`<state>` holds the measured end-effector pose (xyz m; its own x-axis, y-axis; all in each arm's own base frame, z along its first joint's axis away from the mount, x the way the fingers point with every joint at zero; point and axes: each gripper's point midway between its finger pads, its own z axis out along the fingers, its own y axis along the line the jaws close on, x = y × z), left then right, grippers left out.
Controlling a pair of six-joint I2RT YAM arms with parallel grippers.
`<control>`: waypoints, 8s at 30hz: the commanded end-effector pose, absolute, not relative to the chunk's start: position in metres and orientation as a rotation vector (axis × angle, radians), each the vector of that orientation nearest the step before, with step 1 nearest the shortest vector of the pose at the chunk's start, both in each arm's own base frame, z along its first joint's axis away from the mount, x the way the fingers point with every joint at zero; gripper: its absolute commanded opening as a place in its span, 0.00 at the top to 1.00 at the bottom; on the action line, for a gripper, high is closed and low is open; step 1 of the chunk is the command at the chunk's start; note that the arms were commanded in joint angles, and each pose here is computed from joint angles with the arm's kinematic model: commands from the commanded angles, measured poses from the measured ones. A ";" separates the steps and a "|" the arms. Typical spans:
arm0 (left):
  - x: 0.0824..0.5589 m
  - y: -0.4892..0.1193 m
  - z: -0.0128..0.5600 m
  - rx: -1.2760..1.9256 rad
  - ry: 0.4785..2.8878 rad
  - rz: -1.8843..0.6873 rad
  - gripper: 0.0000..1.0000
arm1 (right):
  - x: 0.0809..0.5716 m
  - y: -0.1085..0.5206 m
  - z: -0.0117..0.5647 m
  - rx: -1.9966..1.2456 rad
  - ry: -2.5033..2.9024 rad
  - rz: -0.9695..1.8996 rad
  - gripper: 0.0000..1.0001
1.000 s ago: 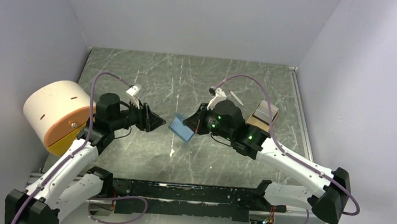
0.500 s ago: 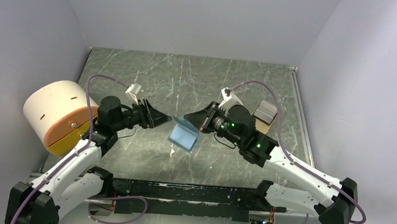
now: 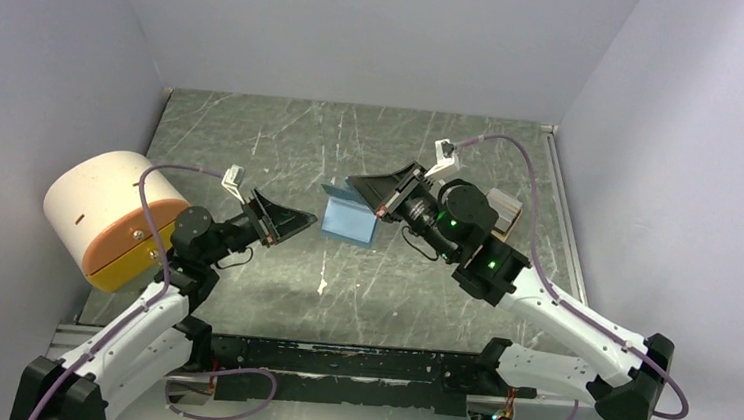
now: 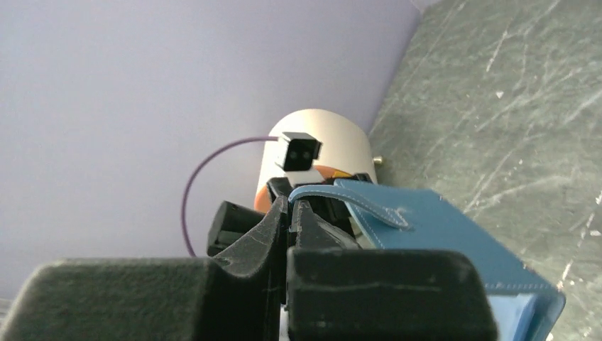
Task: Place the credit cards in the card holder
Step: Pick up the card holder from the center of the board, then place the card holder at the center of the board, then pick up the credit card from the storage box.
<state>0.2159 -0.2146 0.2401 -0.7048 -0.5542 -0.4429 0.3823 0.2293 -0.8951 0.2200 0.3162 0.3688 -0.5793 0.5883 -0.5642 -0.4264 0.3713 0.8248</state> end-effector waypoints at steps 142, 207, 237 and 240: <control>0.227 -0.271 0.058 -0.026 2.459 -1.444 0.19 | 0.215 0.253 0.072 0.297 2.302 0.885 0.83; 0.247 -0.262 0.070 0.199 2.720 -1.103 0.90 | 0.277 0.159 0.116 0.091 2.259 0.213 0.40; 0.226 -0.235 0.058 0.273 2.811 -1.125 0.79 | 0.359 -0.002 0.115 -0.633 2.337 -0.574 0.32; 0.224 -0.238 0.061 0.286 2.793 -1.157 0.77 | 0.359 -0.007 0.113 -0.708 2.319 -0.614 0.32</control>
<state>0.2307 -0.2361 0.0537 -0.9804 0.1128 -0.1617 0.1924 0.7269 -0.6592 0.3579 0.0001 0.1104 -0.7132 -0.5025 -0.4888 -0.2315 0.8270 -0.5123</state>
